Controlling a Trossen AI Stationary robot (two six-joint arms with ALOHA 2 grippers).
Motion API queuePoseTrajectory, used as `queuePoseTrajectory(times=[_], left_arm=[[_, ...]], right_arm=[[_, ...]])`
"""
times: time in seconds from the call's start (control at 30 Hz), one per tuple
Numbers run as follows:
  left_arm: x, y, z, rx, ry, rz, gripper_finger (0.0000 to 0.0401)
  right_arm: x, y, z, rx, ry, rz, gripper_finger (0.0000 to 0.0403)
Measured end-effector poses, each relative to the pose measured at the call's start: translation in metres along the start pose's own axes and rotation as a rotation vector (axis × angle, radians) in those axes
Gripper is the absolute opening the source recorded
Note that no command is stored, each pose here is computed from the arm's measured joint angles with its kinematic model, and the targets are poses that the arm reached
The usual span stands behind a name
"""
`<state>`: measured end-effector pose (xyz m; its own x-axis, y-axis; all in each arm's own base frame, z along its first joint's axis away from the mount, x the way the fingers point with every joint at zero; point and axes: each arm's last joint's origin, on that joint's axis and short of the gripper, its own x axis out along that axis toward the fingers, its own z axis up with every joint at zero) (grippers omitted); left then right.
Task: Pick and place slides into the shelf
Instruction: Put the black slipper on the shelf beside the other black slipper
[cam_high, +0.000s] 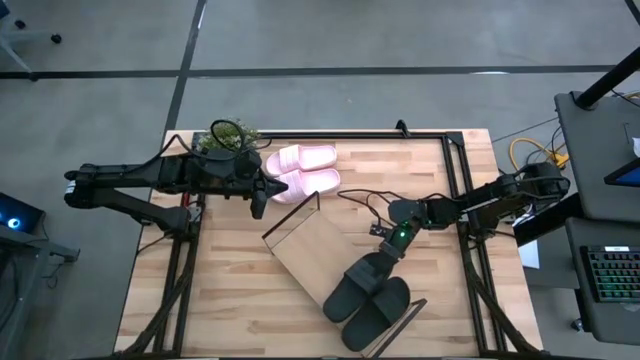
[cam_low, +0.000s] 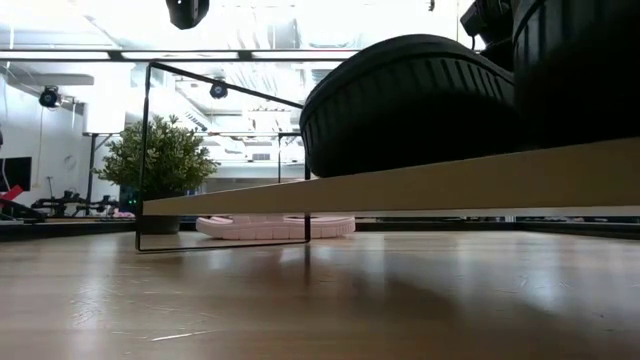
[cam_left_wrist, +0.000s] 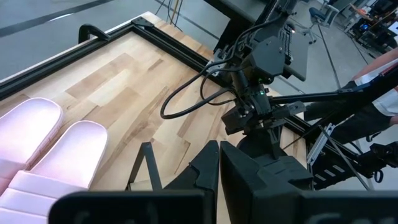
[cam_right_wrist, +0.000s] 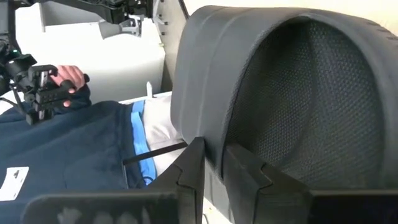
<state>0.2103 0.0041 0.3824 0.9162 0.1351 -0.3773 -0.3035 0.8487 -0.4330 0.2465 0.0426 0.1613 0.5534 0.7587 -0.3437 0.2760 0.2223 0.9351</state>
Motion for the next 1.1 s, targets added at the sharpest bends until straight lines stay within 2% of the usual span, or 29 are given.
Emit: queuePoseTrajectory(times=[0.37,0.73,1.1], left_arm=[[0.0,0.0,0.0,0.0,0.0,0.0,0.0],[0.0,0.0,0.0,0.0,0.0,0.0,0.0],[0.0,0.0,0.0,0.0,0.0,0.0,0.0]], right_arm=[[-0.0005,-0.0023,0.0,-0.021,0.002,-0.016,0.0063],[-0.0007,-0.0085,-0.0019,-0.003,0.014,-0.071,0.0109],[-0.0074,-0.0044,-0.0006,-0.05,-0.069,-0.091,0.0123]])
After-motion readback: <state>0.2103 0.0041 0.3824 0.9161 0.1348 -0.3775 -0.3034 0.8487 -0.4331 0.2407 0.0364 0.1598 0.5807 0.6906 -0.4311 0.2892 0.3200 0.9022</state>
